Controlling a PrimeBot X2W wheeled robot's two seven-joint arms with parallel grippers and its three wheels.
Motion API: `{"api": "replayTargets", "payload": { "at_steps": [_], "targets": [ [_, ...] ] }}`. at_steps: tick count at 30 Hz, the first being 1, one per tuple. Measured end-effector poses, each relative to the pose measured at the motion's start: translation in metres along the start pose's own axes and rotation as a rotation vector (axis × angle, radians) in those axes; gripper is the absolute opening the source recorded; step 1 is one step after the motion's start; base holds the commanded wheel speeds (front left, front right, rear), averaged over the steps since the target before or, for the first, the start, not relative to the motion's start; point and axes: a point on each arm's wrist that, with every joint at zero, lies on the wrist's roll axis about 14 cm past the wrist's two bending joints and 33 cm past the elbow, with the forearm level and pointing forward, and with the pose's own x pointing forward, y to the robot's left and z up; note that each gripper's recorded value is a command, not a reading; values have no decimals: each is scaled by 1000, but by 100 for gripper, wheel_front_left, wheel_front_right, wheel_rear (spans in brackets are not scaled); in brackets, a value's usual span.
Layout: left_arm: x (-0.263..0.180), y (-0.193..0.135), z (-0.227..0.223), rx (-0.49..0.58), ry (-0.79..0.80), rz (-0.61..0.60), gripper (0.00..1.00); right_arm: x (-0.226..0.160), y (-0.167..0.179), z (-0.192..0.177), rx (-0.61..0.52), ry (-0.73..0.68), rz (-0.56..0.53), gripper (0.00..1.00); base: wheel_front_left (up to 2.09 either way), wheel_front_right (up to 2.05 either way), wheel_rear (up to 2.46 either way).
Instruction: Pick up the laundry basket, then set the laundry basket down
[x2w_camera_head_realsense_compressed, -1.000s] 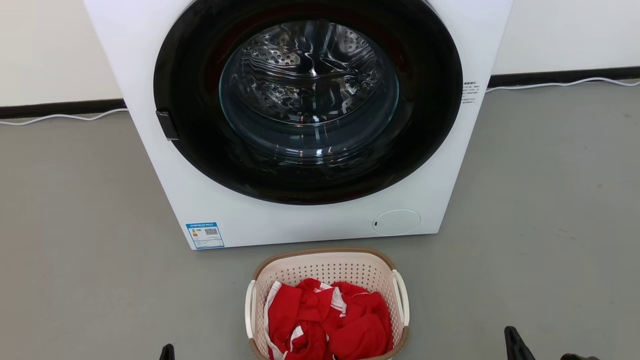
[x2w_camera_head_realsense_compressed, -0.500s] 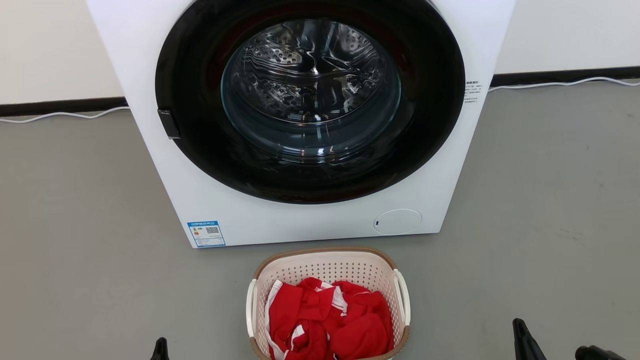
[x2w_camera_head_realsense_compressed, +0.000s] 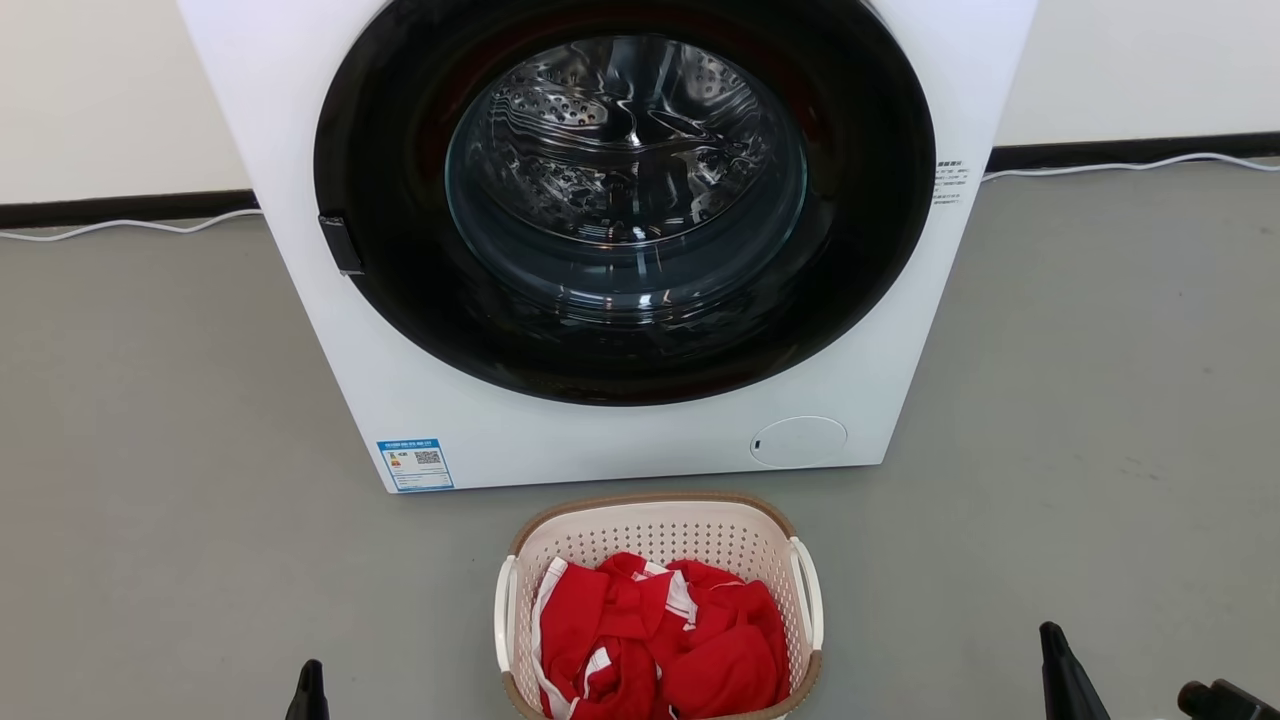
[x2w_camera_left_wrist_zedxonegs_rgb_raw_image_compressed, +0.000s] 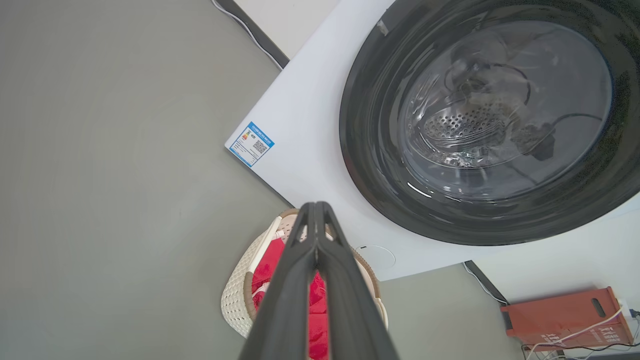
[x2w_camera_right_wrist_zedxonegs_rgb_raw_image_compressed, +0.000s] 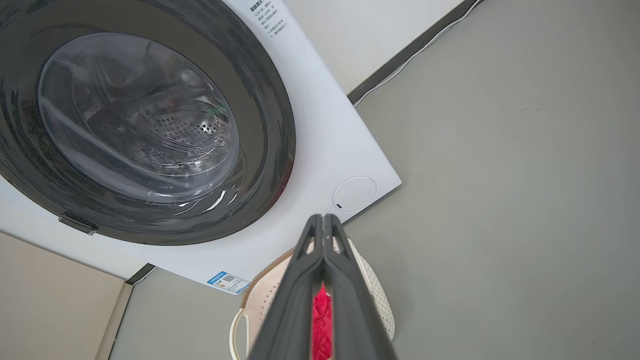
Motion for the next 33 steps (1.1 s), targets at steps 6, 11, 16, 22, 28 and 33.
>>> {"api": "replayTargets", "payload": {
  "at_steps": [6, 11, 16, 22, 28, 33],
  "targets": [
    [0, 1, 2, -58, -2, 7, 0, 1, -2, 2, 71, -1, -8, 0, 0, 0, 0],
    [2, 0, 6, -109, -7, 6, 0, 3, -2, 3, 131, -2, -12, 0, 0, 0, 0],
    [4, -1, 9, -152, -10, 1, 0, 7, 1, 9, 191, -12, -5, 0, 0, 0, 0],
    [5, -1, 12, -210, -11, 3, 0, 8, -2, 10, 262, -15, -13, 0, 0, 0, 0],
    [9, -4, 17, -268, -18, -9, 0, 12, 1, 15, 333, -19, -6, 0, 0, 0, 0],
    [9, -4, 19, -318, -23, -10, 0, 13, 1, 16, 393, -19, -7, 0, 0, 0, 0]
  ]
}}
